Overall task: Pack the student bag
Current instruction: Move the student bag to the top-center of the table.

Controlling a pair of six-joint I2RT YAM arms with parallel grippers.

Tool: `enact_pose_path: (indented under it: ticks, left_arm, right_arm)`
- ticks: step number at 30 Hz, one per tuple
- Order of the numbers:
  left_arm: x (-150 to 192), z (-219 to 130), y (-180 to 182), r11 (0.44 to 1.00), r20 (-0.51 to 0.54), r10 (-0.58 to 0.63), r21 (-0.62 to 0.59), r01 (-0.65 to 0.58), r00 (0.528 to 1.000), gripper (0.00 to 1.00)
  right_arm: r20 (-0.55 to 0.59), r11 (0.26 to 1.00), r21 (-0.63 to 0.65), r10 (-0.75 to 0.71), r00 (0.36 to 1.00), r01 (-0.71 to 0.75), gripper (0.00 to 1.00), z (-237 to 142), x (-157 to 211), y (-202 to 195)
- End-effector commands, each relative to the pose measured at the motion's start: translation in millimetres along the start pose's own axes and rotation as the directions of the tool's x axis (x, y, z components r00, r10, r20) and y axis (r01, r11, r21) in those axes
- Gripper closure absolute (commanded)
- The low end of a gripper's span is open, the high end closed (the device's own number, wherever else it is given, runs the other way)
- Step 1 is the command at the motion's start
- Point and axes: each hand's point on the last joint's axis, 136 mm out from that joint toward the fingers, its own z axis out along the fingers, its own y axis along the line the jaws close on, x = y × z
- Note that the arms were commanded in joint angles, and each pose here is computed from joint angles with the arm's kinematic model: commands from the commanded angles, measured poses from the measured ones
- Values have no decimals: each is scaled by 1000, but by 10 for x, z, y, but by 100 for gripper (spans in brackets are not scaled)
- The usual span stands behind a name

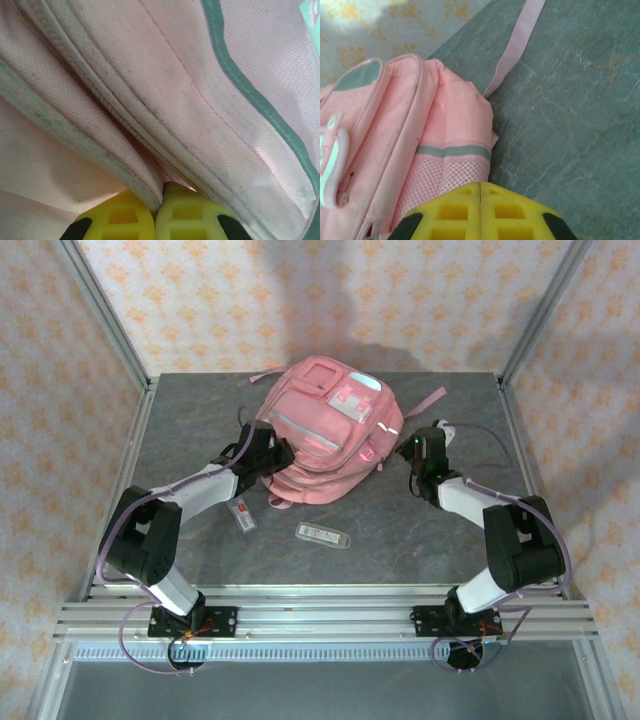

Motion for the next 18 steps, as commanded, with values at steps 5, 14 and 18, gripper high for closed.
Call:
enact_pose_path:
  ticks: [5,14,18]
  left_arm:
    - [-595,-235,335,986,130,83,-152,-63,988,100]
    - [-1017,-648,712,949,249,125,-314,-42,960,100]
    - [-1000,-701,677,957,244,96,-290,-22,965,65]
  right_arm:
    - [-156,933,-350,-144,977,81,79,-161,196,943]
    - [-293,799,-576,-396,870,170,63,-188,769,1875]
    - [-345,783,-599,-443,828,169,61,-119,1014,2056]
